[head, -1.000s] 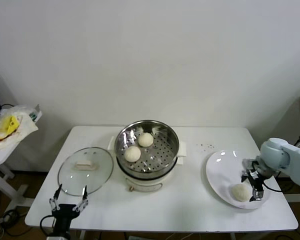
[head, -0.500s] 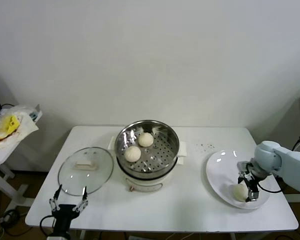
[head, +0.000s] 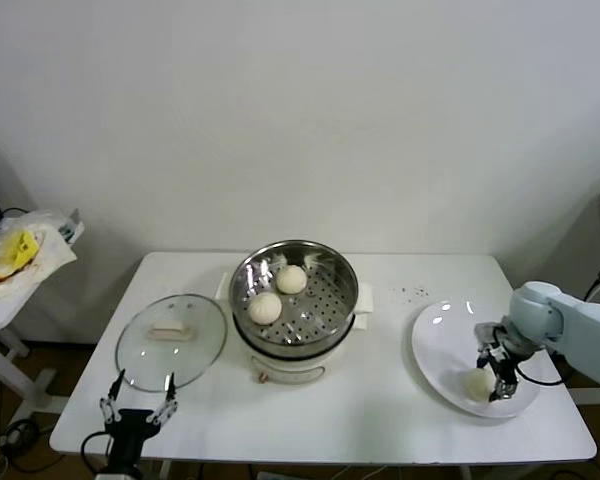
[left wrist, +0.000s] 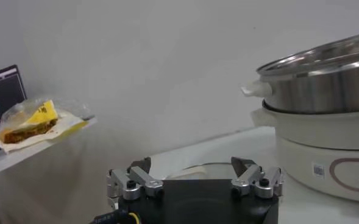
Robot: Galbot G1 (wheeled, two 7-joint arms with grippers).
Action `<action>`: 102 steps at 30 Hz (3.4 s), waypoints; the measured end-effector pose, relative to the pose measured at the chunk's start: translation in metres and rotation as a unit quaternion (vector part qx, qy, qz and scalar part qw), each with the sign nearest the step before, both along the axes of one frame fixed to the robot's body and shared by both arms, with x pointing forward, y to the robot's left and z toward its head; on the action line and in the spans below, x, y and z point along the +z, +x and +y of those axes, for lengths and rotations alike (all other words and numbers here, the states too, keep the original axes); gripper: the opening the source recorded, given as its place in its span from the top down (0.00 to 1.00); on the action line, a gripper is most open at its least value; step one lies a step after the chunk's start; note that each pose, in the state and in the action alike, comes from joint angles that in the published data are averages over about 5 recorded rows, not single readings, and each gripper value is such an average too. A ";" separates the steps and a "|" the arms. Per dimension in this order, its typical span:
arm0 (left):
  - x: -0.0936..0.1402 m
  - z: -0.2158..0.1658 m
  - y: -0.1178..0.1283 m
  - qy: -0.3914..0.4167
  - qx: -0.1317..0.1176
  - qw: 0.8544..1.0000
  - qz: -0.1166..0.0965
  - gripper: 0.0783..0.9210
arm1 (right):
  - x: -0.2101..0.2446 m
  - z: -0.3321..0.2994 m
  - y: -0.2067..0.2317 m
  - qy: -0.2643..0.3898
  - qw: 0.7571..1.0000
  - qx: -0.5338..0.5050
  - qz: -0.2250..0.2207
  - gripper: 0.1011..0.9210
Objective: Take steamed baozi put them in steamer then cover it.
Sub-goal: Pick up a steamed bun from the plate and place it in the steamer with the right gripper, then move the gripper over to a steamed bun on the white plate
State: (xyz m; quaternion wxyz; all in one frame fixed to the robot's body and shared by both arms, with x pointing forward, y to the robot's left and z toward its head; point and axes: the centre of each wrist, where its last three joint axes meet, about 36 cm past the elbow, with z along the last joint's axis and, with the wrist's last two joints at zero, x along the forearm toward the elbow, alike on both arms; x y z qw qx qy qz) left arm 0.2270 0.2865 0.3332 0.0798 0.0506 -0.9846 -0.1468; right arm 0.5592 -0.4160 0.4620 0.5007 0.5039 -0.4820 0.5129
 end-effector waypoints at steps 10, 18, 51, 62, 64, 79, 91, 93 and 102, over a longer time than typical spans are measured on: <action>0.000 -0.001 -0.004 0.003 -0.004 1.000 0.004 0.12 | 0.084 0.043 0.051 -0.001 0.987 0.153 -0.044 0.31; 0.001 -0.001 -0.009 0.005 -0.007 1.000 0.009 0.12 | 0.198 0.130 0.091 -0.018 0.934 0.344 -0.091 0.31; 0.003 0.000 -0.021 -0.006 -0.007 1.000 0.022 0.12 | 0.166 0.444 0.042 -0.077 0.668 0.740 -0.025 0.31; 0.005 -0.001 -0.022 -0.013 -0.003 1.000 0.026 0.12 | 0.145 0.459 0.032 -0.074 0.655 0.752 -0.009 0.17; 0.005 0.000 -0.022 -0.015 -0.001 1.000 0.026 0.12 | 0.144 0.459 0.032 -0.074 0.656 0.751 -0.008 0.14; 0.003 0.002 -0.027 -0.020 0.002 0.999 0.032 0.12 | 0.185 0.425 0.052 -0.066 0.698 0.711 -0.058 0.12; 0.006 0.006 -0.023 -0.016 -0.005 0.999 0.028 0.12 | 0.223 0.262 0.086 -0.009 0.879 0.464 -0.104 0.12; 0.006 0.005 -0.022 -0.017 -0.007 0.999 0.027 0.12 | 0.223 0.228 0.088 0.001 0.909 0.402 -0.107 0.12; 0.008 -0.001 -0.017 -0.027 -0.011 0.999 0.023 0.12 | 0.186 0.089 0.081 0.027 0.981 0.166 -0.093 0.12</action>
